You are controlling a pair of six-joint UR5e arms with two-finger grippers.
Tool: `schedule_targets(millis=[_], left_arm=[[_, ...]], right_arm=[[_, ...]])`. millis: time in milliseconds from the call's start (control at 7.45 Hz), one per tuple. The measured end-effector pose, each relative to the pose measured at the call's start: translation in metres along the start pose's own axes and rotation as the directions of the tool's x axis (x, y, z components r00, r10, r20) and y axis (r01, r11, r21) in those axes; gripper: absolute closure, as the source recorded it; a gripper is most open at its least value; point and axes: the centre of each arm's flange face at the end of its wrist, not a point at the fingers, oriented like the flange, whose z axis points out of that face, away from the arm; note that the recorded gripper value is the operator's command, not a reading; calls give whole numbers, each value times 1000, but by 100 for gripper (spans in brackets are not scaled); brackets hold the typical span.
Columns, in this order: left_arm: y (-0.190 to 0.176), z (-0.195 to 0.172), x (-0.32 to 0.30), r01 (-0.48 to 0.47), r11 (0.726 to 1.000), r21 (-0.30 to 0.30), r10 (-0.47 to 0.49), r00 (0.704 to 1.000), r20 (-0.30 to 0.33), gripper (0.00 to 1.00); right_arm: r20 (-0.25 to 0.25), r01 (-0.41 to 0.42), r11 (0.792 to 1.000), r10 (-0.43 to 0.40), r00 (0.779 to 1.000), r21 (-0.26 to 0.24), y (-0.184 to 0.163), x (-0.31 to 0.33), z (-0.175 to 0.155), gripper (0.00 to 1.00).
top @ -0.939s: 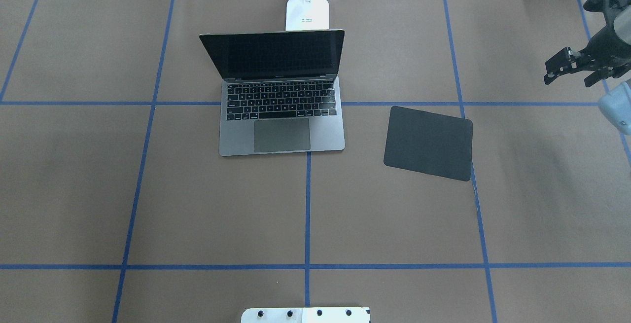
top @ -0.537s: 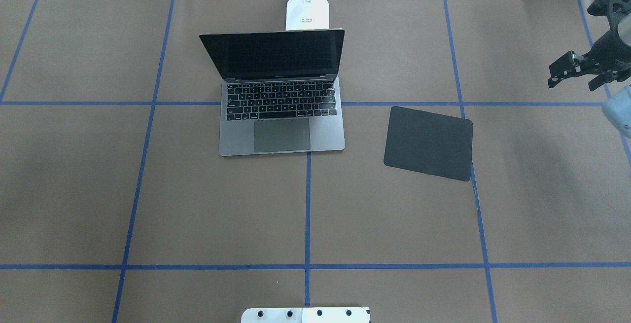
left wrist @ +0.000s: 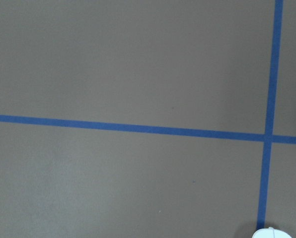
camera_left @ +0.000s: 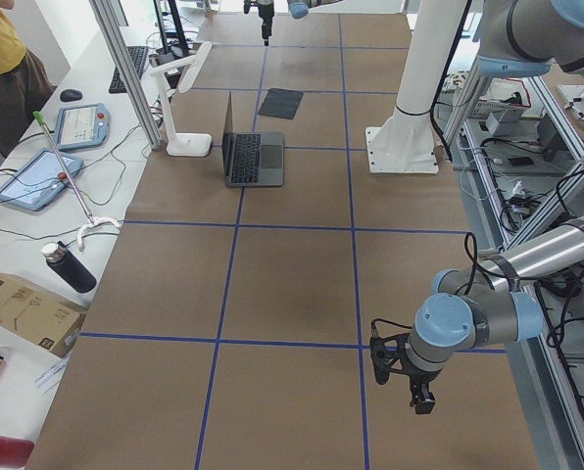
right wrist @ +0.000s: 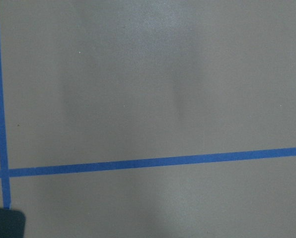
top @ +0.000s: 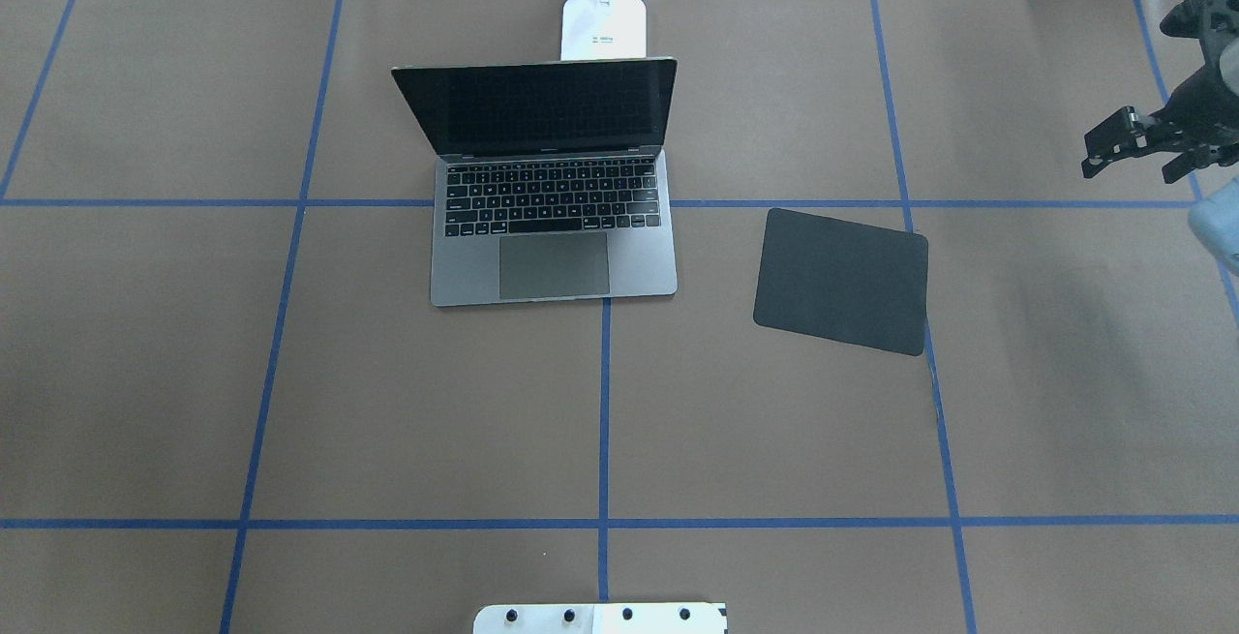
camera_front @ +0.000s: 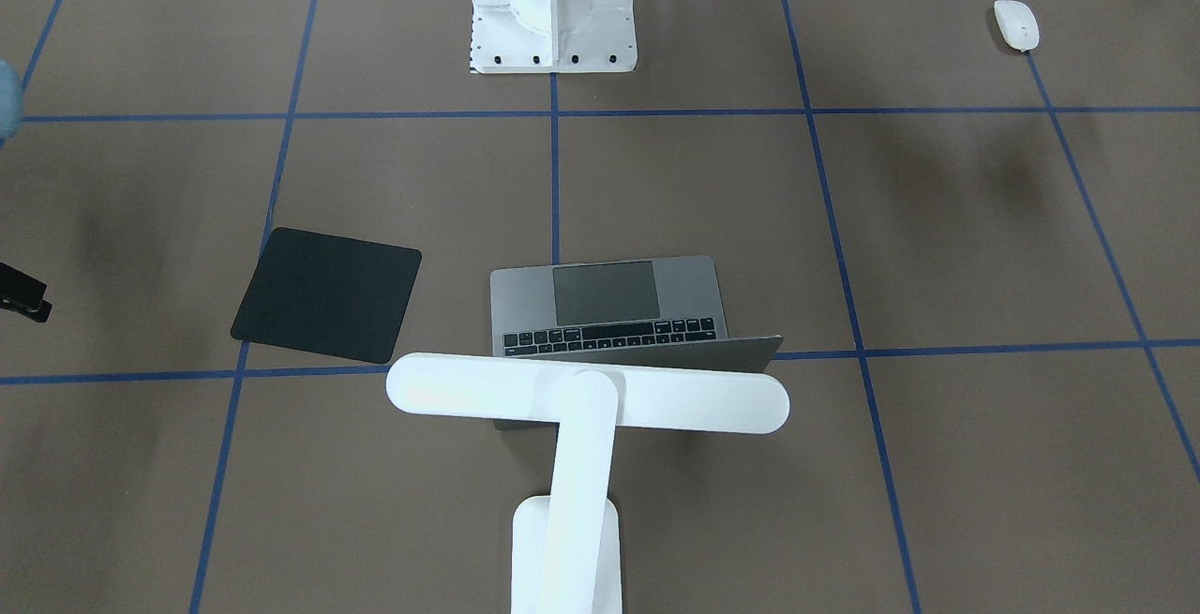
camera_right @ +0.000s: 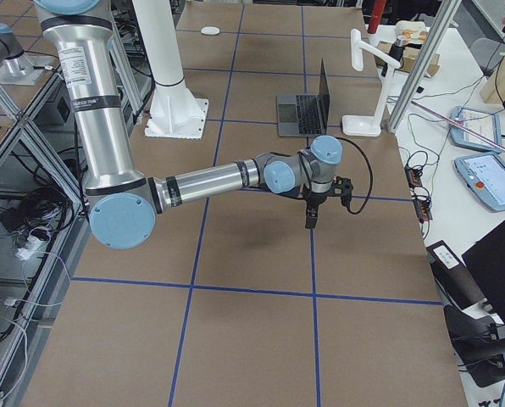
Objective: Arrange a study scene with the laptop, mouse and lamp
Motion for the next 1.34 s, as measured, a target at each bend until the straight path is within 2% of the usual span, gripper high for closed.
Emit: schedule_targets(millis=[403,805,1074,1342], left_arm=[[26,15,-8,23,999,-34,-23,999,-23,1],[40,32,-8,43,999,-34,-48,986,-162,1],[30,28,2,68,998,-14,-69,966,-248,1],[-3,17,11,92,996,17,-85,963,-256,1]], right_arm=[[-2,-1,1000,1,1000,1,0,1,0,0],[-2,-1,1000,1,1000,1,0,1,0,0],[-2,-1,1000,1,1000,2,0,0,0,0],[-2,0,1000,0,1000,2,0,0,0,0]])
